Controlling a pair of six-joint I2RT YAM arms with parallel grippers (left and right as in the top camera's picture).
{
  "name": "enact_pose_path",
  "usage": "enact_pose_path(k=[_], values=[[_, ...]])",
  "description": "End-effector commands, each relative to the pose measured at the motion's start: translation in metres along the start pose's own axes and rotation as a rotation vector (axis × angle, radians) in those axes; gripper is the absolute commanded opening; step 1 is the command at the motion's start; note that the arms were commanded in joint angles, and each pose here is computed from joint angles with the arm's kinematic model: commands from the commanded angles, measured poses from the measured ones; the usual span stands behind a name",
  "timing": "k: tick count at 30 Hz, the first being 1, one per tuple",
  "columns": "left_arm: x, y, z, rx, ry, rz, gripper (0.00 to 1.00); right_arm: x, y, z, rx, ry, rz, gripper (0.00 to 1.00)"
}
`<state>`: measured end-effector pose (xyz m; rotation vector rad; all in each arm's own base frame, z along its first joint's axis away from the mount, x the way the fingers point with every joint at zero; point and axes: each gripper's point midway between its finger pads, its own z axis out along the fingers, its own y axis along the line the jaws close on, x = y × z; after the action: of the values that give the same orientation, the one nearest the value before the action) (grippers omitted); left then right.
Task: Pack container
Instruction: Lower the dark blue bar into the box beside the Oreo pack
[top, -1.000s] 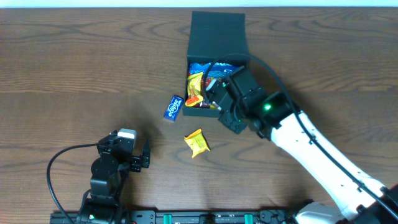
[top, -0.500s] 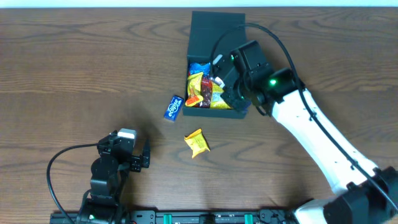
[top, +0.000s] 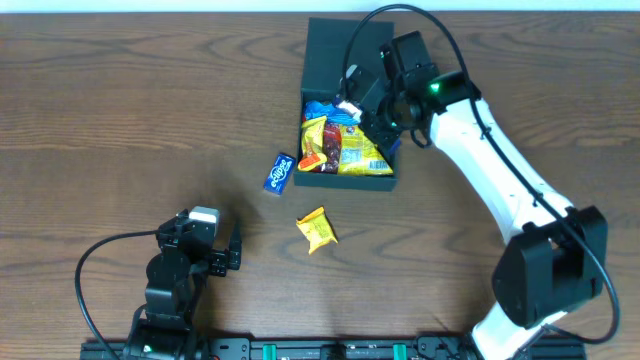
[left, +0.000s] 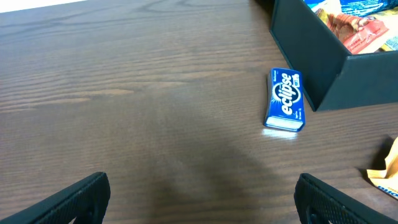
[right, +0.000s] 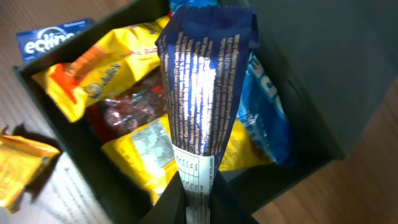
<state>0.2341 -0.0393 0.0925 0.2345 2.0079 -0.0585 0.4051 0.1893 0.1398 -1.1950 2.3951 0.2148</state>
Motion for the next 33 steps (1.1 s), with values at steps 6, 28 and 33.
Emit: enact_pose_path(k=[6,28,33], values=[[0.014,0.002,0.003,-0.012,0.030,0.009,0.95,-0.017,-0.006,-0.016,-0.050,-0.096,-0.087,0.17],[0.014,0.002,0.003,-0.012,0.030,0.009,0.95,-0.017,-0.020,0.033,-0.107,-0.171,-0.418,0.10],[0.014,0.002,0.003,-0.012,0.030,0.009,0.95,-0.016,-0.017,0.041,-0.130,-0.176,-0.439,0.13]])
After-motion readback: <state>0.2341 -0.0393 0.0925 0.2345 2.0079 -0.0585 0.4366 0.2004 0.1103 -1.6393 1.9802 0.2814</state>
